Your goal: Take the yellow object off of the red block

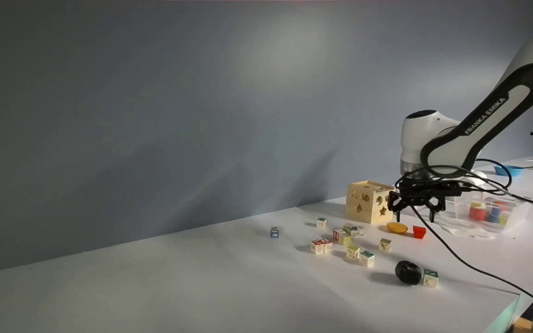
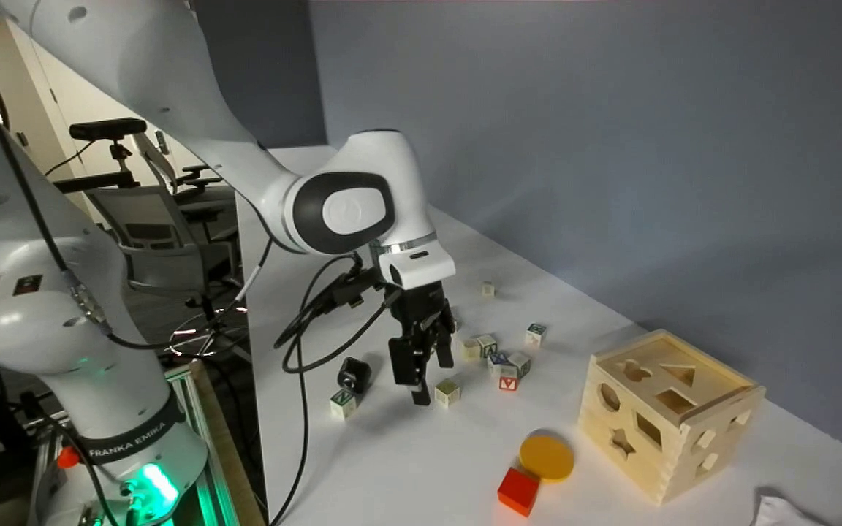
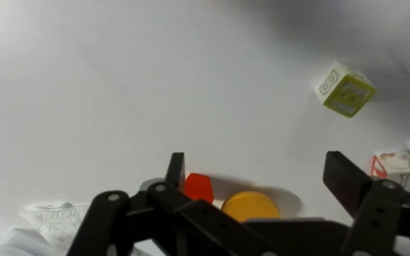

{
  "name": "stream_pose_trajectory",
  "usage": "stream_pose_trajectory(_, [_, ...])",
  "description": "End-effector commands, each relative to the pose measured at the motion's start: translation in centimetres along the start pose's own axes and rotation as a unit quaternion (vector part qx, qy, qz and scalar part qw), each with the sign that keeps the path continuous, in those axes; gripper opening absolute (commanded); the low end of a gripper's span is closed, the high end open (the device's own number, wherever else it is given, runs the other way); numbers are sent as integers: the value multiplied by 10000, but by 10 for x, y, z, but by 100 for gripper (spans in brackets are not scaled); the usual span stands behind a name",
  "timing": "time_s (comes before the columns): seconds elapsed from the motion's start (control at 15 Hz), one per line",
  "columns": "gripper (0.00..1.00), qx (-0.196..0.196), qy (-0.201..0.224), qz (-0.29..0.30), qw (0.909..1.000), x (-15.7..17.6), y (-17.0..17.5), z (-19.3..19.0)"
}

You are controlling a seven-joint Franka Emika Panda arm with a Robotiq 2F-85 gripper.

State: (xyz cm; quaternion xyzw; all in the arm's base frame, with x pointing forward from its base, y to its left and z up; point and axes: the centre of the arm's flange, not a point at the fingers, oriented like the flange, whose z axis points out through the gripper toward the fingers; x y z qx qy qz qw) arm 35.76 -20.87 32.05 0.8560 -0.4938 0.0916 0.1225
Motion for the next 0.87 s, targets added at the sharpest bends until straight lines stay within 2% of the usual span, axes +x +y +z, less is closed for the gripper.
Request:
stream_pose_trajectory(0.0, [100, 179, -456, -884, 9949, 24, 33, -66])
stream_pose_trajectory(0.27, [100, 146, -716, -1963, 9778, 44, 64, -104])
stream_pose_trajectory(0.47, [100, 283, -895, -2729, 9575, 68, 89, -125])
stream_pose_trajectory(0.53, [100, 103, -720, -2333, 9697, 52, 77, -104])
stream_pose_trajectory(0.67, [100, 211, -743, -2570, 9633, 63, 91, -115])
stream_pose_trajectory(0.8, [100, 231, -753, -2646, 9611, 63, 90, -117])
